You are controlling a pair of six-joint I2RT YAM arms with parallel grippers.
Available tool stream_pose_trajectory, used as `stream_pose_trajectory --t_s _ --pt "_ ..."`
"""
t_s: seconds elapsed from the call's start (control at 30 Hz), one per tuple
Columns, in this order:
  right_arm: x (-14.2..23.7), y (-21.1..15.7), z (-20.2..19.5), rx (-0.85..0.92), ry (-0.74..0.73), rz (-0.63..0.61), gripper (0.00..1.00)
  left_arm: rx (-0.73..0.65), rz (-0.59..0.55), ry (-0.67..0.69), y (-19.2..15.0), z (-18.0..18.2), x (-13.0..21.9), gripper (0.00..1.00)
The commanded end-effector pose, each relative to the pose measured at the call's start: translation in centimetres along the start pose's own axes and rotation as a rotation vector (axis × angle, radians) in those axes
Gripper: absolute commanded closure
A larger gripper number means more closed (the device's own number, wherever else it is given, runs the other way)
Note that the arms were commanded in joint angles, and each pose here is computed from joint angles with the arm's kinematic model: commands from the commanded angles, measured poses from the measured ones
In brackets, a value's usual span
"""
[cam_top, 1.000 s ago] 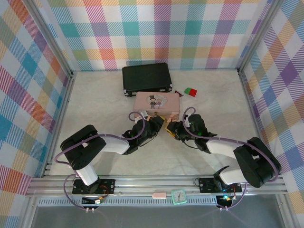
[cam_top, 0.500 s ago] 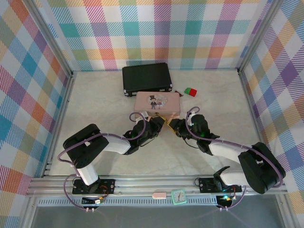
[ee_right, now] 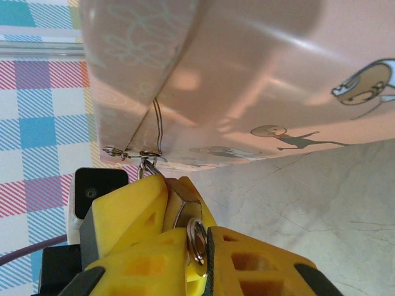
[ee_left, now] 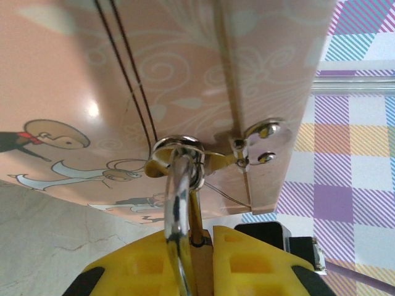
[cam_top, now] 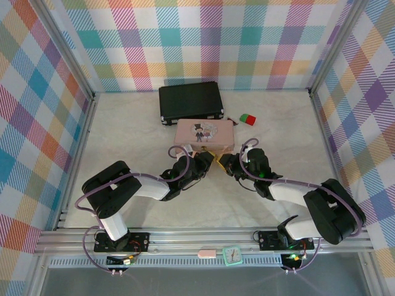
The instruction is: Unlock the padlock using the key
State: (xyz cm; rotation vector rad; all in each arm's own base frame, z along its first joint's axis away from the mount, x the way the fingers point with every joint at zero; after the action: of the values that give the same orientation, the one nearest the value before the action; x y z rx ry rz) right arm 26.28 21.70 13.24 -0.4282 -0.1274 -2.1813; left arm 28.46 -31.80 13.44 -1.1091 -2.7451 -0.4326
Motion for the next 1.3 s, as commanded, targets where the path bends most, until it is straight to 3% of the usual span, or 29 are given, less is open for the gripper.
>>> stream_pose_trajectory --t_s 0.0,0.23,0.53,0.63,0.8,1.0,1.27 --pt "-0.2 0.1 1.3 0.011 0.050 0.002 0.90 0.022 0.004 -0.142 -0.2 -3.0 0.3 1.00" --pt "-0.6 0.3 1.5 0.029 0.050 0.003 0.99 0.020 0.012 -0.175 -0.4 -3.3 0.4 1.00" --pt "-1.6 0.3 2.3 0.034 0.049 0.038 1.00 0.015 0.064 -0.248 -1.4 -4.0 -0.1 1.00" --pt "-1.8 0.6 2.5 -0.079 0.053 0.076 1.00 -0.046 0.073 -0.313 -1.7 -4.5 0.1 1.00" --pt "-0.9 1.4 2.6 -0.408 0.052 0.145 1.00 -0.167 0.101 -0.335 -2.5 -3.8 0.1 1.00" --pt "-0.8 1.9 5.9 -0.676 0.182 0.228 1.00 -0.345 0.113 -0.369 -3.0 -4.1 -0.1 1.00" --pt "0.1 2.9 10.5 -0.761 0.347 0.228 1.00 -0.457 0.144 -0.374 -4.0 -3.1 -0.9 1.00"
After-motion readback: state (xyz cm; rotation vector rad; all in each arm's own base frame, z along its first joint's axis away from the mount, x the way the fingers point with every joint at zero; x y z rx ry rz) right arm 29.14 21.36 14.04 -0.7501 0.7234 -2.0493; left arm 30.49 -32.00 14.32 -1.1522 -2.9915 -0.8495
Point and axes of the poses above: each hand's point on the last joint's axis, 136 mm out from that joint toward the fingers, its own x axis back along the fingers, its own z axis along the line the jaws close on, y = z × x, the point moved 4 cm from there along x, back along the fingers, and after that the axes turned 9 degrees about -x, right-handed, at the moved point
